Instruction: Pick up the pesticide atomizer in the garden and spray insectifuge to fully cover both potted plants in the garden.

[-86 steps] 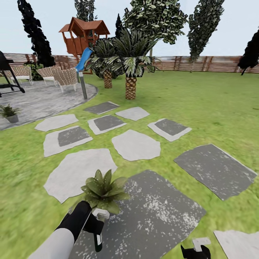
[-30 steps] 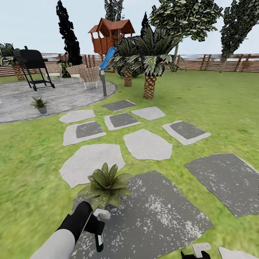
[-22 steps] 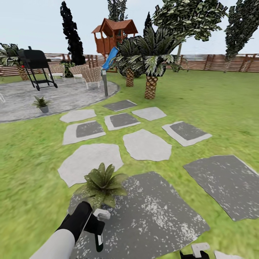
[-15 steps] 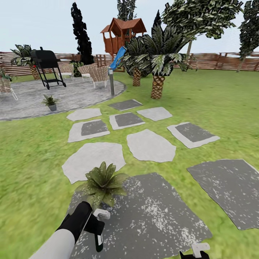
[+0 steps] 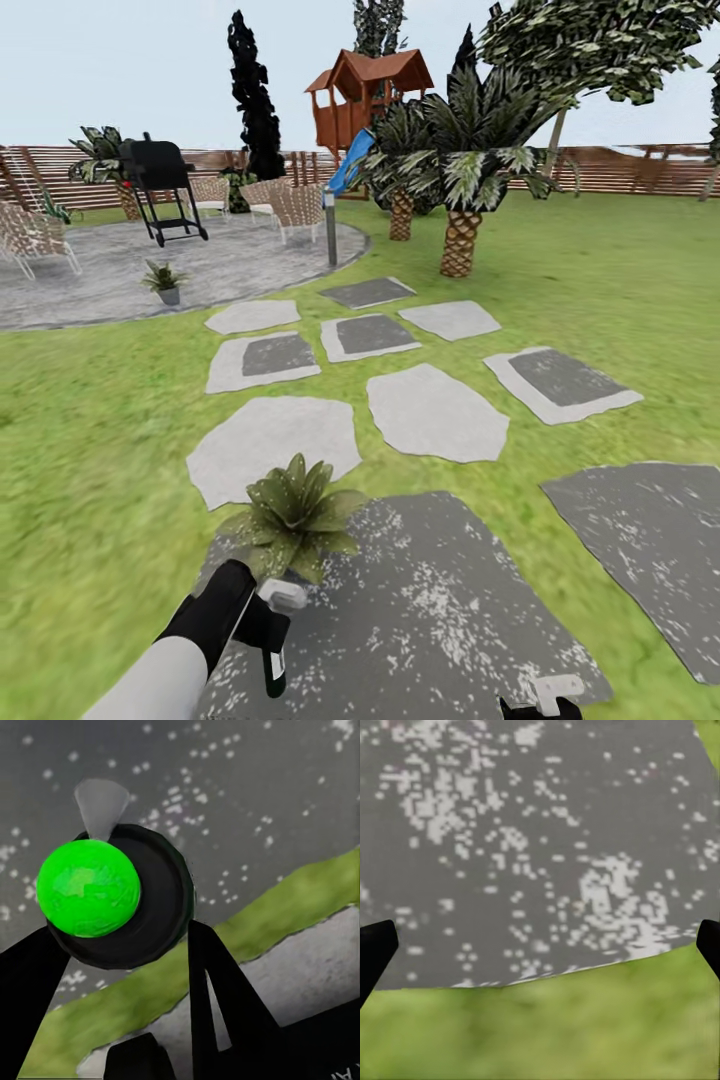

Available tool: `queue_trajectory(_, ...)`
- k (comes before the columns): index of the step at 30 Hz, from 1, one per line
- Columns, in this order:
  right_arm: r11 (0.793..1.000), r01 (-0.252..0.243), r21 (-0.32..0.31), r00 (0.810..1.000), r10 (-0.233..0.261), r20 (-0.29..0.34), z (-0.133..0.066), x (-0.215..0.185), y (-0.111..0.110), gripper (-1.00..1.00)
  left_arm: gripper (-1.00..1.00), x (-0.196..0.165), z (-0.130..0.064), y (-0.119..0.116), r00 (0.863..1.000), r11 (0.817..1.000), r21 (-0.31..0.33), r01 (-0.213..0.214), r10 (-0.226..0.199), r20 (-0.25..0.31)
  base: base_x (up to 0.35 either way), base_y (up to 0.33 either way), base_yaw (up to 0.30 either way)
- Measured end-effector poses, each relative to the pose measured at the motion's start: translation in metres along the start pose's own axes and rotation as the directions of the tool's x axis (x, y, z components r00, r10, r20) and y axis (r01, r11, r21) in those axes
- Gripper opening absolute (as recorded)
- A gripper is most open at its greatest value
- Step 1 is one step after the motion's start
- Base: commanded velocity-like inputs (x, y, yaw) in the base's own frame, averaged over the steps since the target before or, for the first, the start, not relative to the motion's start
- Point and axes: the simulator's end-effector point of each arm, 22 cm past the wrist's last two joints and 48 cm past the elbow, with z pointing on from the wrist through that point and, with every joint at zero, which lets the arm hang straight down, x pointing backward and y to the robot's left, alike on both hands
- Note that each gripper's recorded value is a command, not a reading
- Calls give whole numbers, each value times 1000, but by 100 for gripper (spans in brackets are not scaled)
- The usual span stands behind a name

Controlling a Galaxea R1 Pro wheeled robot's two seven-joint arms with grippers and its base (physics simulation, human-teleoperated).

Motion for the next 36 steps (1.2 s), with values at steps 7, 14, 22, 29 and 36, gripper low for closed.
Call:
queue_trajectory(7, 1000, 0, 0, 1000, 0, 1, 0, 0, 0, 100, -100, 1, 1, 10, 1000, 998, -59, 9, -9, -2, 0, 0, 217)
queue_trajectory(14, 1000, -1, 1, 1000, 1, 2, 0, 0, 0, 100, -100, 1, 2, 5, 1000, 999, -47, 9, -9, -2, 6, -38, 9)
queue_trajectory(22, 1000, -1, 1, 1000, 1, 2, 0, -1, 0, 100, -100, 0, 3, 4, 1000, 999, -48, 8, -8, -1, 29, -257, 11)
queue_trajectory(29, 1000, 0, 1, 1000, 0, 1, 0, 0, 0, 100, -100, 0, 2, 5, 1000, 999, -50, 9, -9, 1, 32, -266, 234)
queue_trajectory(36, 1000, 0, 0, 1000, 0, 1, 0, 0, 0, 100, -100, -1, 2, 6, 1000, 999, -52, 9, -9, 2, 211, -183, 277)
